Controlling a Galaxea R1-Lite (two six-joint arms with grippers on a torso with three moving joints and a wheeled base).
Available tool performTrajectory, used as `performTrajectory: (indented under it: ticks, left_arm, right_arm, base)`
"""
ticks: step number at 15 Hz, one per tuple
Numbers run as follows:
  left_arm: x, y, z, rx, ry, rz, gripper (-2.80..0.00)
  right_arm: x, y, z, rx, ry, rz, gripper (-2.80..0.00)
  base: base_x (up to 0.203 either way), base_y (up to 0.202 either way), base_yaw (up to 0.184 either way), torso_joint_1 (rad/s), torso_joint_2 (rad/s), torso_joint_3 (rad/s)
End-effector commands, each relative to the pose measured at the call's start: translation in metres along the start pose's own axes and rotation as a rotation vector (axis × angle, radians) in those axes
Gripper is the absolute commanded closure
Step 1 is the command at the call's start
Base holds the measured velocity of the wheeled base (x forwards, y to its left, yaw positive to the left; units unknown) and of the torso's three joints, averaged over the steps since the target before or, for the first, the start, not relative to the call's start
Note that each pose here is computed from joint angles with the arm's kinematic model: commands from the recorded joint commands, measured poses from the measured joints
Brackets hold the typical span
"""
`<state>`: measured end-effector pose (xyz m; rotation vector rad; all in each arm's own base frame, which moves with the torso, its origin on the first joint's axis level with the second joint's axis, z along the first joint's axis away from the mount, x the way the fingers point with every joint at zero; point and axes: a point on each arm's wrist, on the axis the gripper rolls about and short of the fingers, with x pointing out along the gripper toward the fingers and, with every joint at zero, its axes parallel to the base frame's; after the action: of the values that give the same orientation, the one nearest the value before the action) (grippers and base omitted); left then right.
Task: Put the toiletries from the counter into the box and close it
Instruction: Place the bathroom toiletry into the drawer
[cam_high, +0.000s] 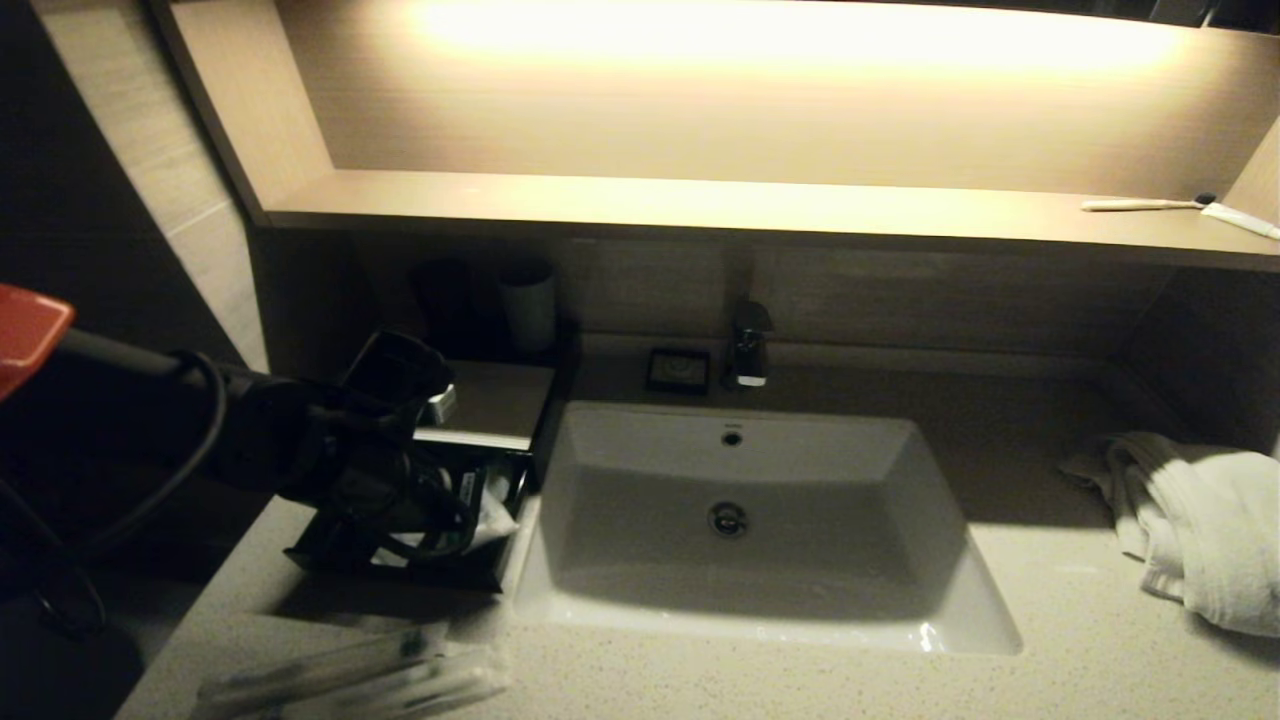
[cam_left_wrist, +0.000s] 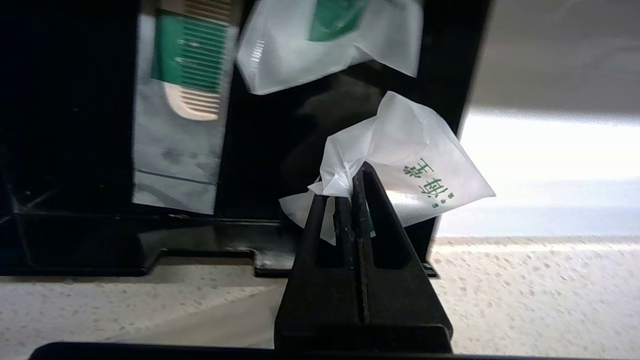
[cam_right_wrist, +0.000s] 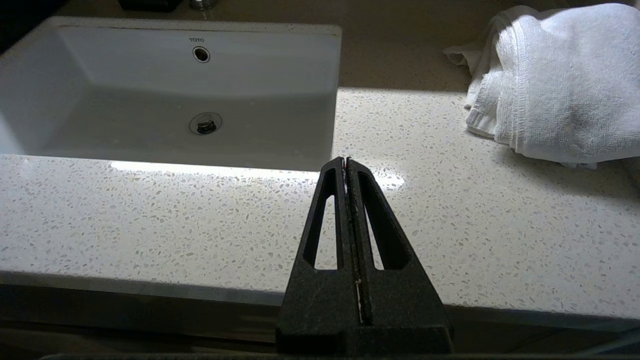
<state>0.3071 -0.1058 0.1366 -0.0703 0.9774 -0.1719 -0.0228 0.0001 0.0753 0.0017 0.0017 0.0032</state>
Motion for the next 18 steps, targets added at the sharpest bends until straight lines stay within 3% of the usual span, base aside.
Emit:
performTrajectory:
  ticks: [1,18]
  left_arm:
    - [0.0055,0.0029,-0.0003,-0.005,0.009,0.027,0.0]
    - [0.0133,0.0091,0.0007,-0.01,0.021,0.094,0.0]
  right_arm:
    - [0.0,0.0,0.0,0.0,0.0,0.0,0.0]
    - [0.0,0.0,0.0,0.0,0.0,0.0,0.0]
  base:
    - [0.0,0.0,0.0,0.0,0.0,0.0]
    - [0.0,0.0,0.0,0.0,0.0,0.0]
